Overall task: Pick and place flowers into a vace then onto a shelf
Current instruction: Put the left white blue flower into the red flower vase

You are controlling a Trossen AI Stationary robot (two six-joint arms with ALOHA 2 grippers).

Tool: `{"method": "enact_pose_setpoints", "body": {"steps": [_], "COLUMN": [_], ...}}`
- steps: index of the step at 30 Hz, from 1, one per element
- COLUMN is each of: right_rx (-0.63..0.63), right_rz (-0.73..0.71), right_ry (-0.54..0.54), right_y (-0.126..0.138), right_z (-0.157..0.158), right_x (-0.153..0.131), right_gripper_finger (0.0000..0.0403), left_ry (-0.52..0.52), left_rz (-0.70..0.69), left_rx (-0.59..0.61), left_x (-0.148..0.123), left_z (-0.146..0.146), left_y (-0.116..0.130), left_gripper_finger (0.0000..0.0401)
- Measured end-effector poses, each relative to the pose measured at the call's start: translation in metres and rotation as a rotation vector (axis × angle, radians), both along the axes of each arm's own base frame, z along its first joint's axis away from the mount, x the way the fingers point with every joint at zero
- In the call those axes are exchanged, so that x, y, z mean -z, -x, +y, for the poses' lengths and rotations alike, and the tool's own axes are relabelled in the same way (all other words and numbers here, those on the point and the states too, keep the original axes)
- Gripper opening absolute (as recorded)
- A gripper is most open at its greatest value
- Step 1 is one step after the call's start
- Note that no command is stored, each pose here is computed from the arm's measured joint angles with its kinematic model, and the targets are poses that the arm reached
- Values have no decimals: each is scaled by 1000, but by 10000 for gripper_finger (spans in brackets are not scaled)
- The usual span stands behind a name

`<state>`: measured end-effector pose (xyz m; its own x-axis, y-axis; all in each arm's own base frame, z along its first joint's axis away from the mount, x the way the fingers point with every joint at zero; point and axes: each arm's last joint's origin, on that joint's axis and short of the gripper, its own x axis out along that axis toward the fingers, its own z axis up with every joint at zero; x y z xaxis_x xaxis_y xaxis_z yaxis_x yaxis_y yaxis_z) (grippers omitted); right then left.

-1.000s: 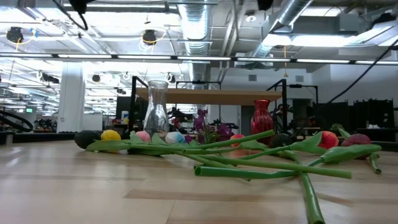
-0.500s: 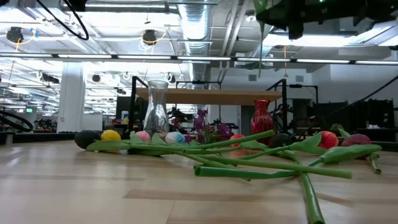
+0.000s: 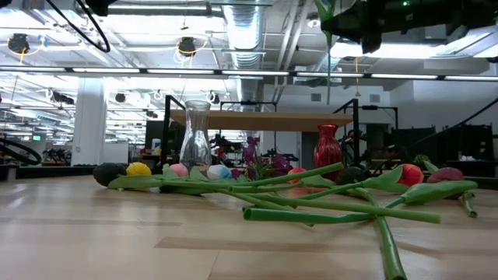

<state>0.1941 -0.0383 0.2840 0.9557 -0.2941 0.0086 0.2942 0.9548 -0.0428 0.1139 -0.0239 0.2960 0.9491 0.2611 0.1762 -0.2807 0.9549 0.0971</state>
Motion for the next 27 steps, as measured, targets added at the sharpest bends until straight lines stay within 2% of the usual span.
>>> {"method": "enact_pose_setpoints", "body": {"steps": [7, 27], "right_rx": [86, 126], "right_rz": [45, 103], "right_ry": [12, -86], "right_y": [0, -32], "right_z": [-6, -16], "right_x": [5, 36], "right_gripper_finger": [12, 12], "left_ry": [-25, -33], "left_rz": [26, 46], "left_rx": [-3, -2], "left_x": [2, 4], "left_z": [0, 0], "left_y": [0, -1], "left_gripper_finger": [205, 205]}}
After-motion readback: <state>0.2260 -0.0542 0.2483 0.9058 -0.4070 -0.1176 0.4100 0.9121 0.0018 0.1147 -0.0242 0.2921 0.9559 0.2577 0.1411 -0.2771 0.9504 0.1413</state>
